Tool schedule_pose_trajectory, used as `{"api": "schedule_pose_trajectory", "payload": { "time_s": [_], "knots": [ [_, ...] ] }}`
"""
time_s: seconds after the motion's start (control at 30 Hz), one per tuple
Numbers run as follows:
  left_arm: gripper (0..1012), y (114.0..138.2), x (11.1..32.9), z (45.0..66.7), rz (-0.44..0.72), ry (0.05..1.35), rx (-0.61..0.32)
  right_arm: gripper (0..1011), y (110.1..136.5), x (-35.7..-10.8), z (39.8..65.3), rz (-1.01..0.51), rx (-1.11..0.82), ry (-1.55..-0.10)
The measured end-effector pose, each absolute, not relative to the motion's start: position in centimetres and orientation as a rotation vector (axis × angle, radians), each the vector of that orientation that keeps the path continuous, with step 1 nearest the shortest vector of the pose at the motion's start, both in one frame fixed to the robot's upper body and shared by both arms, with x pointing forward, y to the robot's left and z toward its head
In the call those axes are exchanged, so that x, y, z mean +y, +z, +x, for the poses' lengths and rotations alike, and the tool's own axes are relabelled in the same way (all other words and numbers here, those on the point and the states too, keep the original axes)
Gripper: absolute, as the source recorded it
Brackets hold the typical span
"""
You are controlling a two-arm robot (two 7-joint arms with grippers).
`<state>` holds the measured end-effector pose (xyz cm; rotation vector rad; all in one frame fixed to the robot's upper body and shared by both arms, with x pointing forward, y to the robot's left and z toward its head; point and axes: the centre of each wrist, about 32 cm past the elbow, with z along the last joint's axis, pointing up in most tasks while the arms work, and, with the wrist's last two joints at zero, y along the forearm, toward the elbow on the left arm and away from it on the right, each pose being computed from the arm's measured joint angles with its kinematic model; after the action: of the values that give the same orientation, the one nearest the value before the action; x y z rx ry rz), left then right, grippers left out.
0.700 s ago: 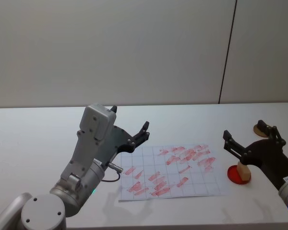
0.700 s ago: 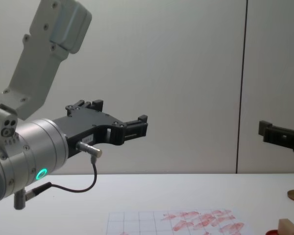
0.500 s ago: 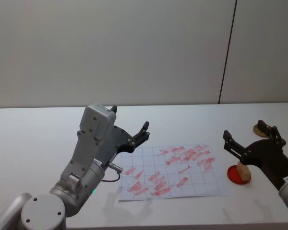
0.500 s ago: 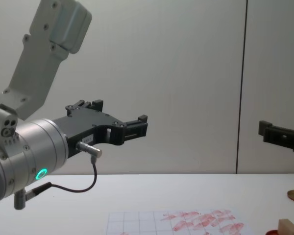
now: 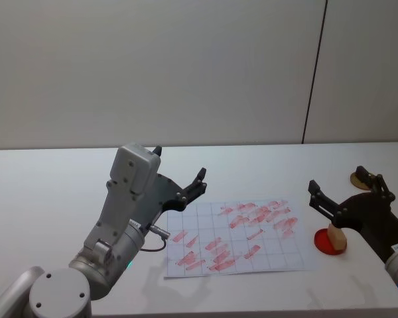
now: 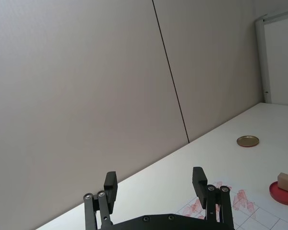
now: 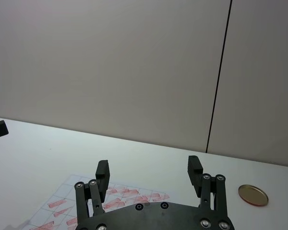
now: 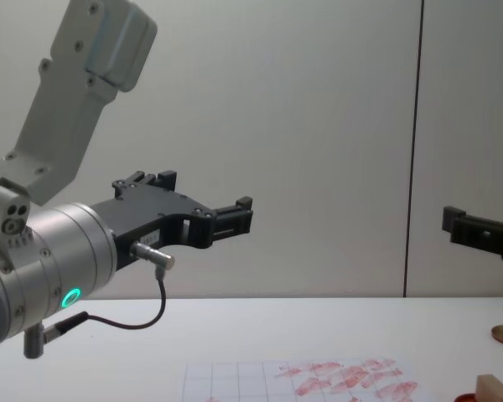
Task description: Use the one hand to pick up the stamp and affix it onto the A4 paper.
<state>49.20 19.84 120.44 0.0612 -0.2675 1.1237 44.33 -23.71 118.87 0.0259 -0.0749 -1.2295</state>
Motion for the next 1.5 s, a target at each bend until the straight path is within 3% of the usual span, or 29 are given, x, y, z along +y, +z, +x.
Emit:
{"api": "schedule_pose_trajectory", "payload": {
  "time_s": [1.5],
  "knots": [
    [993, 120.44, 19.84, 49.20, 0.061, 1.124, -0.268, 1001, 118.89, -23.60, 44.38, 0.023, -0.069, -1.234]
  ]
}}
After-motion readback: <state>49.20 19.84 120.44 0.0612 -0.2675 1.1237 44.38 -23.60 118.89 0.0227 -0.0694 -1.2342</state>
